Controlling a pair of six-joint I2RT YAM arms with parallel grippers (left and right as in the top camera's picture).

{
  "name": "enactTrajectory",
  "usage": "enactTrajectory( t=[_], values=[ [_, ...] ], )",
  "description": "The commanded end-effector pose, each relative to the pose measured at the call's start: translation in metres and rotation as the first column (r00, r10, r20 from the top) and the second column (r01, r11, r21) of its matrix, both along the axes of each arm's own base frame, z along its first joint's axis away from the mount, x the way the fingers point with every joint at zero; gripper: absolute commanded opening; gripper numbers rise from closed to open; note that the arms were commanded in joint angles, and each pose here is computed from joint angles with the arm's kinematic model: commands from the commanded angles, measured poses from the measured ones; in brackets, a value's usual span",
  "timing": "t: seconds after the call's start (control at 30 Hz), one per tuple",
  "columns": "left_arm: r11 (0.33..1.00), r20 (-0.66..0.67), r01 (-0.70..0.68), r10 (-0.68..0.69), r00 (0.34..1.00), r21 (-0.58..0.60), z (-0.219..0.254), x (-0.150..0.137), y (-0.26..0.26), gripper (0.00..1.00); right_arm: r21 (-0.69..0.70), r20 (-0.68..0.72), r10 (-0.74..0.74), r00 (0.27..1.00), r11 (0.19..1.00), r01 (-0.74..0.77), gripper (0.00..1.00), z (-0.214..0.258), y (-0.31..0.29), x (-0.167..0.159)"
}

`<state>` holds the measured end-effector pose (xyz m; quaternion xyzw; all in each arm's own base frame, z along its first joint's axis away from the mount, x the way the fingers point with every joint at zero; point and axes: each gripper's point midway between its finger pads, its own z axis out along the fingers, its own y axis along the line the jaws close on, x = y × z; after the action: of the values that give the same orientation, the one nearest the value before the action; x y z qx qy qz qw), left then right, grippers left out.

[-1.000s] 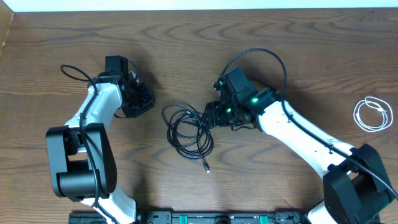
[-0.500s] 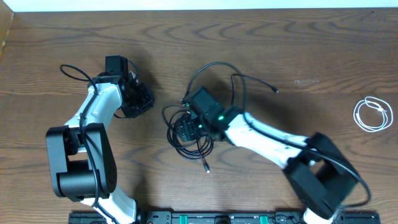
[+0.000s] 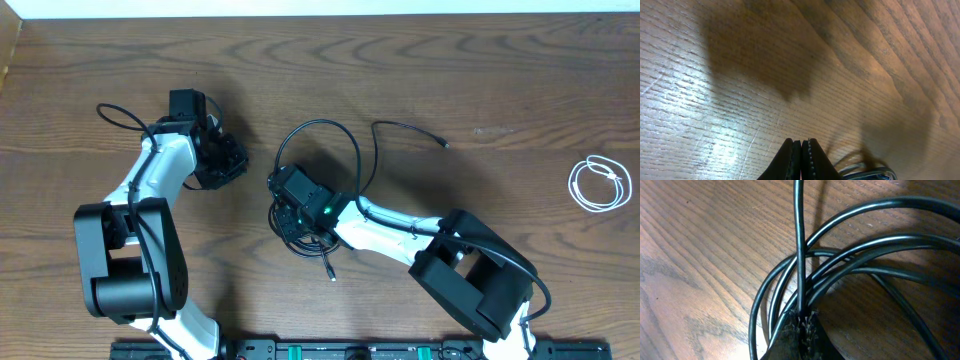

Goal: Untangle cables

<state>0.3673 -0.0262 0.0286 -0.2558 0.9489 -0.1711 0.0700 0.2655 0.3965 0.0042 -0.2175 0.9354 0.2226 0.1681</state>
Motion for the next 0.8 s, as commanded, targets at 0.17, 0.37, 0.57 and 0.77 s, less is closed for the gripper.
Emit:
enactTrajectory(
  t=[0.17, 0.37, 0.57, 0.77],
  values=[
    [1.000, 0.015, 0.002, -0.002, 1.000, 0.012, 0.003, 0.006, 0.003, 0.08, 0.104, -0.030, -0.038, 0.999, 0.994, 0.041, 0.01, 0.040, -0.013, 0.023],
    [1.000, 0.018, 0.009, -0.009, 1.000, -0.018, 0.005, 0.006, -0.002, 0.08, 0.408, -0.172, 0.089, 0.981, 0.913, -0.011, 0.01, 0.096, -0.021, 0.040],
    [0.999, 0.025, 0.017, -0.016, 1.000, -0.042, 0.006, 0.007, -0.007, 0.08, 0.530, -0.204, 0.175, 0.963, 0.847, -0.042, 0.01, 0.115, -0.044, 0.052],
    [0.911, 0.242, 0.309, -0.246, 0.939, -0.274, 0.038, 0.014, -0.057, 0.08, 0.543, -0.190, 0.169, 0.967, 0.839, -0.039, 0.01, 0.117, -0.061, 0.064]
  ],
)
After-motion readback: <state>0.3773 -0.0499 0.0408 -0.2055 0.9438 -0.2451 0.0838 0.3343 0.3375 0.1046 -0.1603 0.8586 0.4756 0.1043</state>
